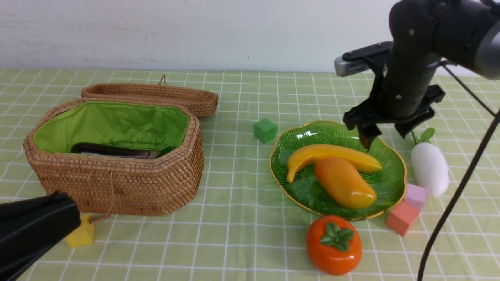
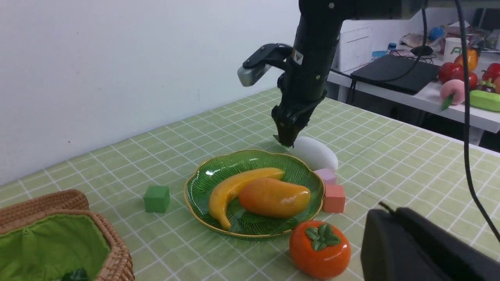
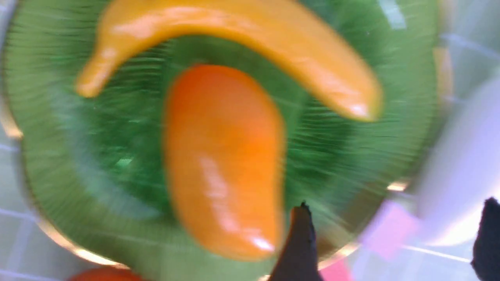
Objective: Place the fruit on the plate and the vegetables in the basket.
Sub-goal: Take a daikon with your right arm and place it on the basket on the left.
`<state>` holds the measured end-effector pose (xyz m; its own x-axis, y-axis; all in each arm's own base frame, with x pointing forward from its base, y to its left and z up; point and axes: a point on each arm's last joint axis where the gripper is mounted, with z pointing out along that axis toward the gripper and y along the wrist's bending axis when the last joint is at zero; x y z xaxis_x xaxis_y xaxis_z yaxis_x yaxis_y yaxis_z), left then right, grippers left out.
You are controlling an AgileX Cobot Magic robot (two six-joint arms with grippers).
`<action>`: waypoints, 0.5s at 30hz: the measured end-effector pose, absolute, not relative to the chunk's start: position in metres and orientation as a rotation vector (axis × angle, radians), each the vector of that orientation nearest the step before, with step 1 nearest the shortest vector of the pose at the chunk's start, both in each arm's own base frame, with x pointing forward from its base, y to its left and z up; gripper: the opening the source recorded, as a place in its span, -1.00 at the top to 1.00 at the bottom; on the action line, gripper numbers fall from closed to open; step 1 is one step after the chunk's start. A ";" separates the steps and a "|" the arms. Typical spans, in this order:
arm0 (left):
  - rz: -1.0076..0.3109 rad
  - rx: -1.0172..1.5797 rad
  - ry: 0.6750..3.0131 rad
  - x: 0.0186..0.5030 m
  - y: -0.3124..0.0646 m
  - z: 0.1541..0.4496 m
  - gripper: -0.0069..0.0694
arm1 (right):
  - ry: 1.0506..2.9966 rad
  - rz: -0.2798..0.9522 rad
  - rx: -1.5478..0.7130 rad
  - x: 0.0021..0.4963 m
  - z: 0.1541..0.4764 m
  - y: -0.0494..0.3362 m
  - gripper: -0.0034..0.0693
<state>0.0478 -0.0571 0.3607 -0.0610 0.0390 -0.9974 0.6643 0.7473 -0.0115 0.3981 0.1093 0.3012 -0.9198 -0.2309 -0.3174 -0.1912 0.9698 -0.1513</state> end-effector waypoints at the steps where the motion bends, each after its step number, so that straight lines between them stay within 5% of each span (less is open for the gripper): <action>1: -0.564 0.589 1.568 0.048 -0.057 0.361 0.85 | 2.772 -0.203 -0.269 0.400 0.305 0.098 -0.51; 6: -0.583 0.644 1.594 0.045 -0.060 0.357 0.85 | 2.835 -0.192 0.046 0.409 0.295 0.027 -0.41; 15: -0.634 0.758 1.710 0.055 -0.067 0.345 0.85 | 2.839 0.105 0.411 0.430 0.249 -0.041 -0.49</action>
